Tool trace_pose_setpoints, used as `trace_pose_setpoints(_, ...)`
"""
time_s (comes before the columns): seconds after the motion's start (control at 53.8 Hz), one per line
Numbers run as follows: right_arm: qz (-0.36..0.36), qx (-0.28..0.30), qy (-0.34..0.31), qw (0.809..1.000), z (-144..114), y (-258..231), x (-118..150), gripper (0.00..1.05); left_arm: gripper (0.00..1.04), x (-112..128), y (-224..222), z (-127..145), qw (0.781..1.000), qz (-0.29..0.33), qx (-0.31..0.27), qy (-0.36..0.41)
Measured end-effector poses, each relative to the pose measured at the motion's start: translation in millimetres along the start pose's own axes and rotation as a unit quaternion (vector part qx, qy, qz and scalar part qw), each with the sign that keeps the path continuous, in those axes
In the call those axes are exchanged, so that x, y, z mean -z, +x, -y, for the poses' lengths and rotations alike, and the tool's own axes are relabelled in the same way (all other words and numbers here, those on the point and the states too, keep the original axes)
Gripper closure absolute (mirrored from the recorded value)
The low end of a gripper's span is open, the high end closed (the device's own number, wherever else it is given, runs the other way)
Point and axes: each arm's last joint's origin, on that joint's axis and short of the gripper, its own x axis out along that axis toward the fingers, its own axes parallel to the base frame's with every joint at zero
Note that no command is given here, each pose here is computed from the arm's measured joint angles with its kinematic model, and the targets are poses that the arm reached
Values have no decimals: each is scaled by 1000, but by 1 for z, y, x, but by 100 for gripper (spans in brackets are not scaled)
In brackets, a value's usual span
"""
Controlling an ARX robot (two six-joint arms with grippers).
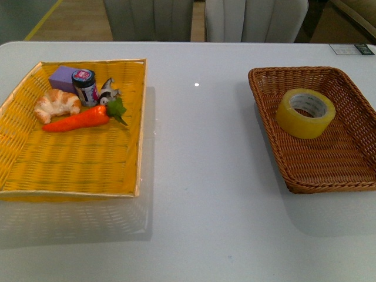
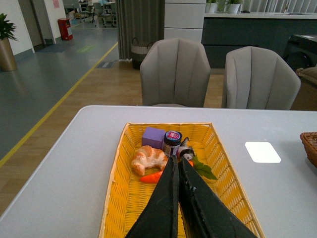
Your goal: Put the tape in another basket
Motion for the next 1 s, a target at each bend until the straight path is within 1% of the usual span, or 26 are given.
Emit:
trace_pose_setpoints(0.372,7,0,0,1000,0,-15,-5,103,103,0,0,0,1000,0,0,0)
trace_pose_setpoints(1.004,9,0,0,1000,0,-30,-5,103,103,0,0,0,1000,0,0,0)
